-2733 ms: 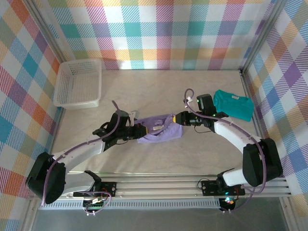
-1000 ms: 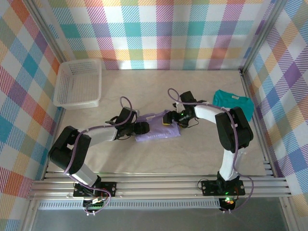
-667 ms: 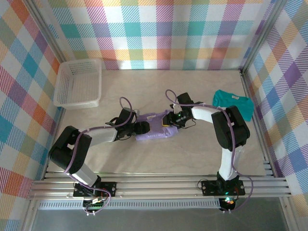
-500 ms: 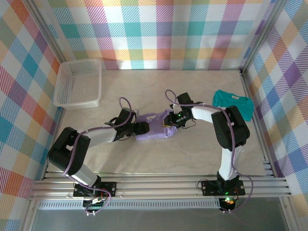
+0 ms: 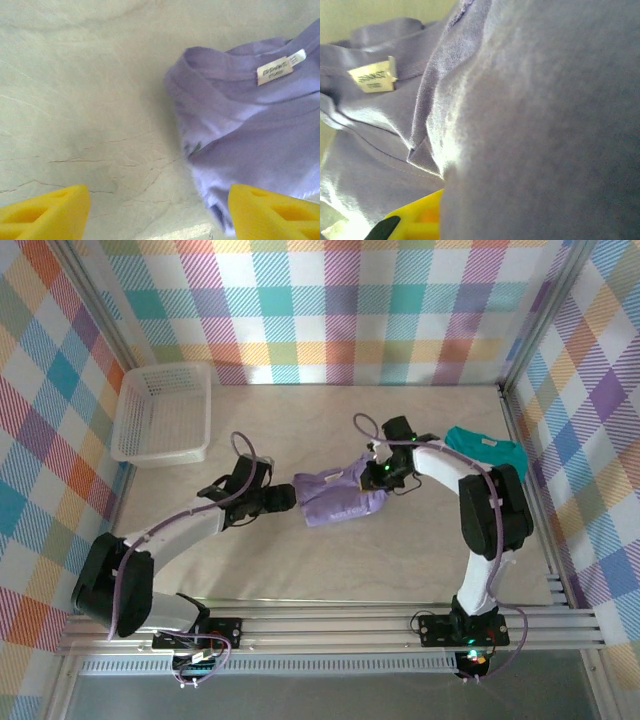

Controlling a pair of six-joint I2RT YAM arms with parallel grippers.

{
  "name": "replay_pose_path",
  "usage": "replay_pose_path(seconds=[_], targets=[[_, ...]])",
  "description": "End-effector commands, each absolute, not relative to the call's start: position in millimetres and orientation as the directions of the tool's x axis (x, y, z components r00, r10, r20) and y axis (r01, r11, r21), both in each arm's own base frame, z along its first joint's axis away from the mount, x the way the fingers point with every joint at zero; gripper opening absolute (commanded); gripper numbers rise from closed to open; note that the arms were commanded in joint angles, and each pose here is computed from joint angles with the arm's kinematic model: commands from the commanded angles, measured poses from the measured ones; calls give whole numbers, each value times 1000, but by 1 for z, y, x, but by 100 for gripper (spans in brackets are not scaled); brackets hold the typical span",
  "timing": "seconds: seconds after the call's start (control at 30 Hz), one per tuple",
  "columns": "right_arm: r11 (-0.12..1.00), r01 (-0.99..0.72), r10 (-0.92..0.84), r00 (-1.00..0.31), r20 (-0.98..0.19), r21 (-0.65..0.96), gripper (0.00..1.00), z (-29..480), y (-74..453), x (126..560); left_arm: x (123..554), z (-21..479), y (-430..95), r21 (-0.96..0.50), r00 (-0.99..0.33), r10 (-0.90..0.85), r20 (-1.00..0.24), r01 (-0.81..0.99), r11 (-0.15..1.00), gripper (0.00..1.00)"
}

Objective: Fold the inside-out t-shirt
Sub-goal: Pick up the T-shirt from the center of the table, then place the T-shirt on the T-shirt.

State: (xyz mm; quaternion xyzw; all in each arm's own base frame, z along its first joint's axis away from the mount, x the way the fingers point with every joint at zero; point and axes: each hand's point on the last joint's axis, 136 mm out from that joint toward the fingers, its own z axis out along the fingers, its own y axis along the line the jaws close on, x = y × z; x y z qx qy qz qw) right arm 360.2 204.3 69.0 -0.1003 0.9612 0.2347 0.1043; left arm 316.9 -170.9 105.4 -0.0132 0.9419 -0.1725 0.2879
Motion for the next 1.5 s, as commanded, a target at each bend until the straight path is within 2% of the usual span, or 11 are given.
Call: replay_pose_path(seconds=[0.0,0.17,0.37,0.7,0.93,1.27,1.37,1.47], targets=[[918,-329,-238,-903,-356,221,0,115,159,383,314,129,-153,-281,-810,-124,-573,52,958,73],[953,-293,-231,-864,-448,74,0,154,114,416,310,156,-154,-321,-784,-154,-602,61,945,73],[966,-228,-257,-847,-465,-118,0,187,56,452,307,169,-149,-300,-774,-137,-619,72,951,74],[994,-90,-109,-831,-545,-62,0,231,-4,469,307,165,-152,-298,-783,-120,-610,87,951,74],[997,-6,-43,-842,-538,-71,0,231,-47,462,309,158,-157,-303,-797,-106,-594,100,948,74],[984,150,89,-883,-460,-97,0,170,-129,458,311,152,-163,-314,-811,-99,-577,108,943,74],[971,189,116,-910,-398,-149,9,142,-154,451,310,151,-163,-317,-813,-103,-573,103,943,74],[940,243,159,-933,-322,-238,34,112,-182,442,310,148,-162,-317,-817,-105,-567,98,943,74]])
